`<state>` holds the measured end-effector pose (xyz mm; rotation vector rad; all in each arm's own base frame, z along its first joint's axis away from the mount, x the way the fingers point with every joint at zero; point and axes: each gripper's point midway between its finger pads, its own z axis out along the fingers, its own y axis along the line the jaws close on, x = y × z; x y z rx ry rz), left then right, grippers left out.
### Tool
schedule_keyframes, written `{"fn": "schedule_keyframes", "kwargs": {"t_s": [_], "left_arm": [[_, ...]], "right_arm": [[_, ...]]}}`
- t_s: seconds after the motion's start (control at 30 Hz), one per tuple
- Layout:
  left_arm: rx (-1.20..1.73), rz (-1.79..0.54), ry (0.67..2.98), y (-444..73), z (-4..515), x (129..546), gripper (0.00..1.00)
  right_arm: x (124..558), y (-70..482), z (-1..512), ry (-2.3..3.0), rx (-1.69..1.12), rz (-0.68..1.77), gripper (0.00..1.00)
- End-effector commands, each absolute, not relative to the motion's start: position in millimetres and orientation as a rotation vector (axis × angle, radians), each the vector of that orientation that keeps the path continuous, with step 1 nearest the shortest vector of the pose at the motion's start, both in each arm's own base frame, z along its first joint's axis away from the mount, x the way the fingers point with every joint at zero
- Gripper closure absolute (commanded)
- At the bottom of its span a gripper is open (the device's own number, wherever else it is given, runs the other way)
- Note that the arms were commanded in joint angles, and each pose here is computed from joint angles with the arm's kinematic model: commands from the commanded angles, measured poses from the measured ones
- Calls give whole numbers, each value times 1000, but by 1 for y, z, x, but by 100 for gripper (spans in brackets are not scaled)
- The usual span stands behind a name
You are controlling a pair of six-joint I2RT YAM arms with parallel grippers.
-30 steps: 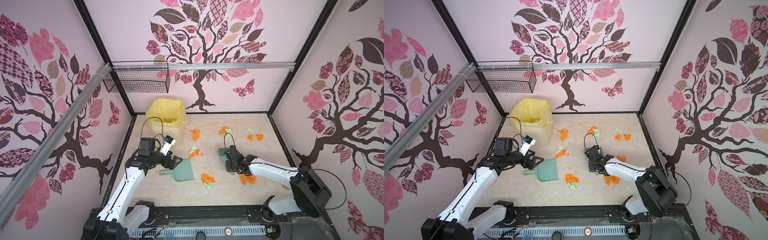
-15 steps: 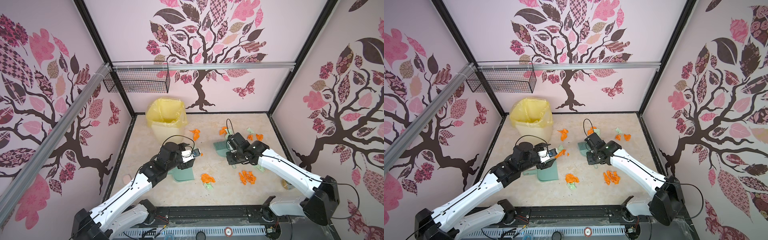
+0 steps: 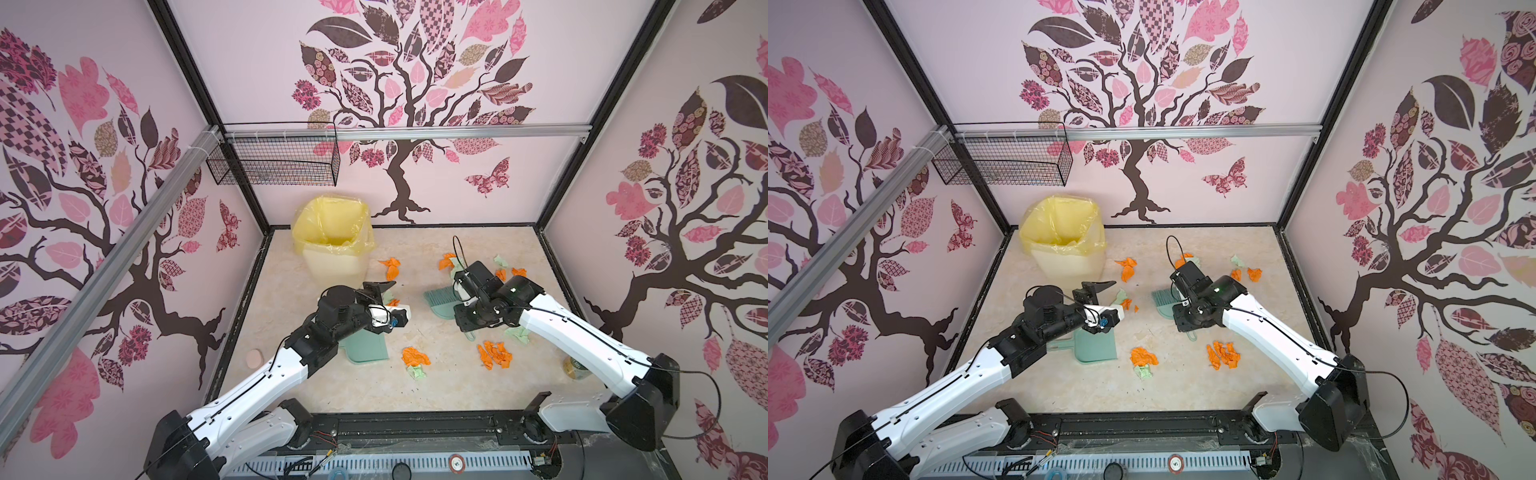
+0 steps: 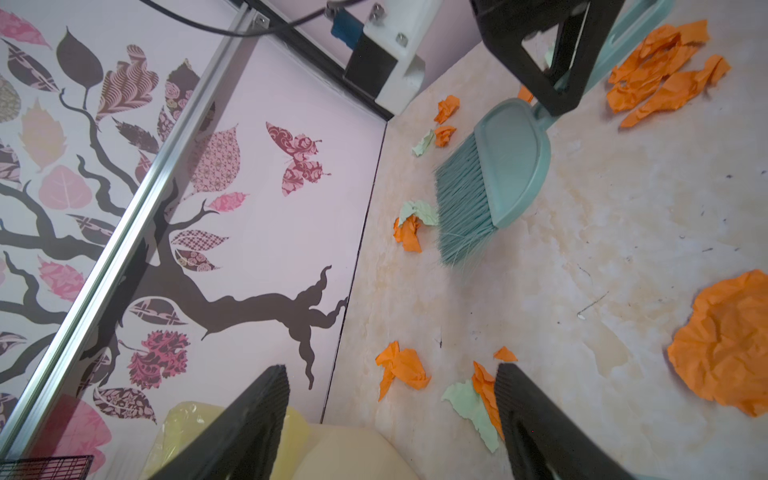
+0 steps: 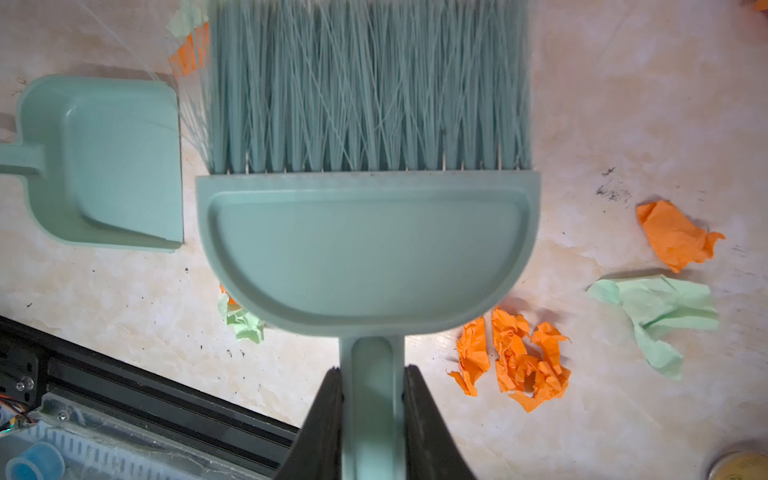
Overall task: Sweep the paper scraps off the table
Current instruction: 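Lift the brush with the right gripper toward the left gripper while the left arm rises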
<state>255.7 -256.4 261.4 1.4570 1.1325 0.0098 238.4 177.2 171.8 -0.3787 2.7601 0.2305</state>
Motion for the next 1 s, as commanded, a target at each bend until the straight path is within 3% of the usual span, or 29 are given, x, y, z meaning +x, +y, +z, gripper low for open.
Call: {"fn": "schedule_keyframes", "kwargs": {"t_s": [0.0,0.1,0.37,0.67,0.97], "left_arm": [[1334,-147,1309,-259,296,259,18],[1249,-341,1592,-254,305,262,20],[1150,-893,1986,-278,290,222,20],[1032,-1345,2150,-312,282,211,20],[879,-1448,2127,-333,288,249,20]], "right_arm": [[246,178,197,2674,-386,237,85],[251,177,206,2608,-346,258,85],[270,173,230,2434,-244,269,86],[279,176,248,2317,-230,310,87],[283,182,252,2269,-217,357,87]]}}
